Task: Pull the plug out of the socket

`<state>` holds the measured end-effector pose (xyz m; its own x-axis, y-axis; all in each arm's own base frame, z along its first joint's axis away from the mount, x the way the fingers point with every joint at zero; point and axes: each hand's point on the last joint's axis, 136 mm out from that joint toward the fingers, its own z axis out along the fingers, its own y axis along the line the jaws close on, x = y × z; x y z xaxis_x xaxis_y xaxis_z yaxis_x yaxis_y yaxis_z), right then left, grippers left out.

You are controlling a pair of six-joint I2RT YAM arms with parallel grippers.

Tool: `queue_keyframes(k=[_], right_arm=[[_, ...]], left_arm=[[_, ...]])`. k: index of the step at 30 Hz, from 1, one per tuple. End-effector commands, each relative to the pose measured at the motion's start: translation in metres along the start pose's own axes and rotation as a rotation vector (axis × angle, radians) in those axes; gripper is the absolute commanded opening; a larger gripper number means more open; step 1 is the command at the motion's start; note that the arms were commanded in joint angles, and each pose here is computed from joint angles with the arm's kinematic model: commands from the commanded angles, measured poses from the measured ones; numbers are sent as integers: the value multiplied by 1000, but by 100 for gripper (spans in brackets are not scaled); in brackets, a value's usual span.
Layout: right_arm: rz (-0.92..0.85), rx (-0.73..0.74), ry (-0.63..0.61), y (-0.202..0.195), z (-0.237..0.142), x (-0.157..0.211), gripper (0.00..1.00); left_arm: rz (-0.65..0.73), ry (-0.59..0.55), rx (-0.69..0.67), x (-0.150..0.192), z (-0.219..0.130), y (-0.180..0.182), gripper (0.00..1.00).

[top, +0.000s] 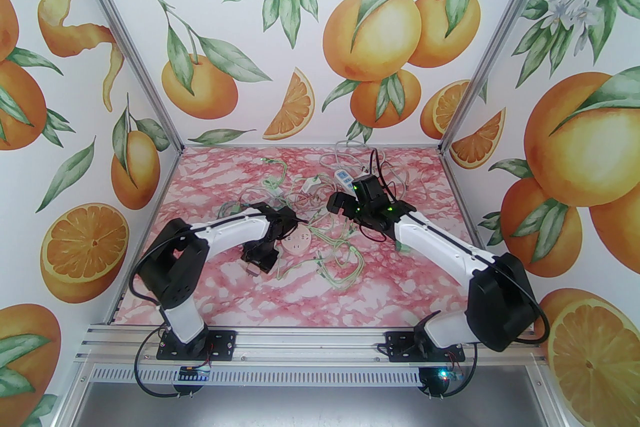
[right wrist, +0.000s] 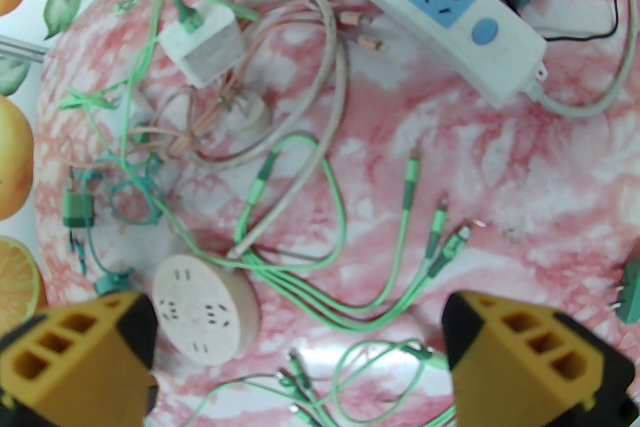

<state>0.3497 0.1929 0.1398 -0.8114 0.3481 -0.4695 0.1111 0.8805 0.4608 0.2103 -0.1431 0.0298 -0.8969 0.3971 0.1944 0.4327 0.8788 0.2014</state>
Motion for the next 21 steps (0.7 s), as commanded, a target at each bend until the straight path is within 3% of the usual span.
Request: queue_keyframes(k=[1,5,7,14,21], right_arm=[[4,7,-27,-5,-8,-3,100],[12,13,-32,-9,-10,-2,100],[14,14,-34,-10,-10,-3,100],[18,11,-41,-9,-6,-8,100],[9,5,-30,-5,0,-11,100]], left_arm=[[18,4,53,-8,-8,-8,61],[27,0,40,-10,-14,-4,83],[17,-3,31,-9,-18,2,87],[-22,-29,54,-1,-31,12,91],[-82,14,84,25,-28,14,92]])
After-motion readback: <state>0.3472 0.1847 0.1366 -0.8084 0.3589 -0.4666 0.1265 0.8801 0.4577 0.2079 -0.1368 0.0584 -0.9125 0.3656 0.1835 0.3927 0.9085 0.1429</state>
